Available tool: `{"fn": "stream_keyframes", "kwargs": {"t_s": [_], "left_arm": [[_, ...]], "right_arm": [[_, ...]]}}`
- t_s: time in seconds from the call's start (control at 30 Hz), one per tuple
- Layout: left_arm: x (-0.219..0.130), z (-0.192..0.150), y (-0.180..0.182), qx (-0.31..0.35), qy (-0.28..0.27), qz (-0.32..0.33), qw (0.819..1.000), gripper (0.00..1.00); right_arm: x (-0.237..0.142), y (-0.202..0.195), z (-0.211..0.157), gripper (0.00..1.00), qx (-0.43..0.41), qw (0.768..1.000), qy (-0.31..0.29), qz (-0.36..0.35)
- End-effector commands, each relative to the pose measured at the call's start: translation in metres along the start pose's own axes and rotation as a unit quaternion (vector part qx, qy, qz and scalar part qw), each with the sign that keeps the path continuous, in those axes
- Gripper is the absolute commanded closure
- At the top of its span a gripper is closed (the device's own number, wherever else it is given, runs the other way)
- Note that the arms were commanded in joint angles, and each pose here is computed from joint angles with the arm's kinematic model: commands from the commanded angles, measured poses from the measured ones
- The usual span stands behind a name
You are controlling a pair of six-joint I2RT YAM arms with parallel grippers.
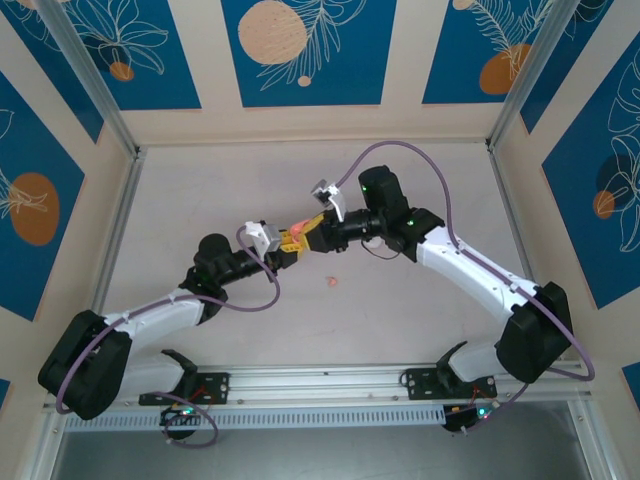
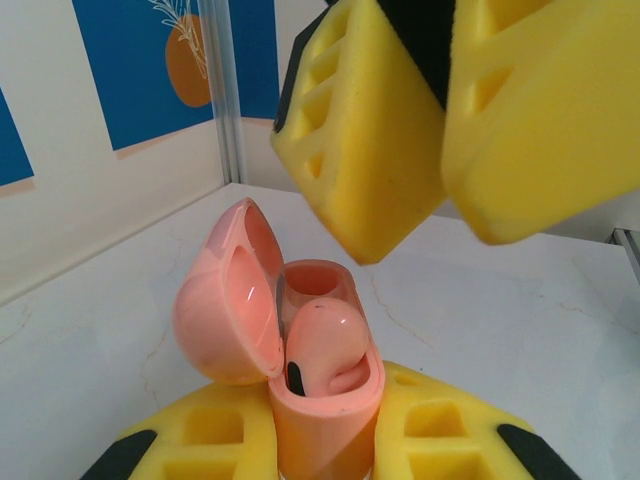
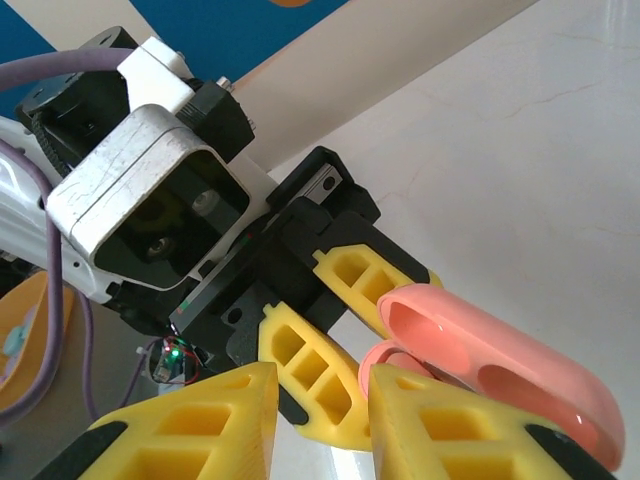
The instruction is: Insert wireless bluetooth earbuds into charging case
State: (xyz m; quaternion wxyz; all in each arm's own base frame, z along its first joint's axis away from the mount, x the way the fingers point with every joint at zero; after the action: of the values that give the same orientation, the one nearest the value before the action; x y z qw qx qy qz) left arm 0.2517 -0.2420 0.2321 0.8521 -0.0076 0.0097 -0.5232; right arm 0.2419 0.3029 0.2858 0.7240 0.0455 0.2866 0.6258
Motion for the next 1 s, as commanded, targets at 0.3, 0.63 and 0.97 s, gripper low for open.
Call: {"fn": "stream_keyframes", "kwargs": {"t_s": [0.3, 0.63, 0.97], "left_arm": [[-0.002, 0.012, -0.003, 0.019, -0.014, -0.003, 1.000, 0.84], [-0.005, 0.004, 0.000, 0.016, -0.007, 0.013, 1.000, 0.84], [-0.012, -0.031, 0.007, -0.001, 0.027, 0.051, 0.998, 0.85]], "right_arm": [[0.013, -0.002, -0.003, 0.78, 0.028, 0.999, 0.026, 0.032], [-0.003, 0.004, 0.004, 0.77, 0.012, 1.000, 0.013, 0.008], [-0.047, 0.001, -0.005, 0.69, 0.055, 0.995, -0.013, -0.086]]}}
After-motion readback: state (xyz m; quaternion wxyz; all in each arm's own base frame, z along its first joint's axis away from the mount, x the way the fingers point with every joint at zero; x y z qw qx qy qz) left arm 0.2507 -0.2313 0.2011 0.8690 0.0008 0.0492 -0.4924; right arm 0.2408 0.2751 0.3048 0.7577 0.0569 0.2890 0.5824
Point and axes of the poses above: each hand's point on the last joint's axis, 136 mm out from that joint toward the fingers, its own x axis out along the fingers, its own y axis along the line the jaws close on, z = x × y, the point moved 3 cm from there along -x, back along the fingers, and after that the axes turned 3 degrees about -x, right-handed, at the moved point
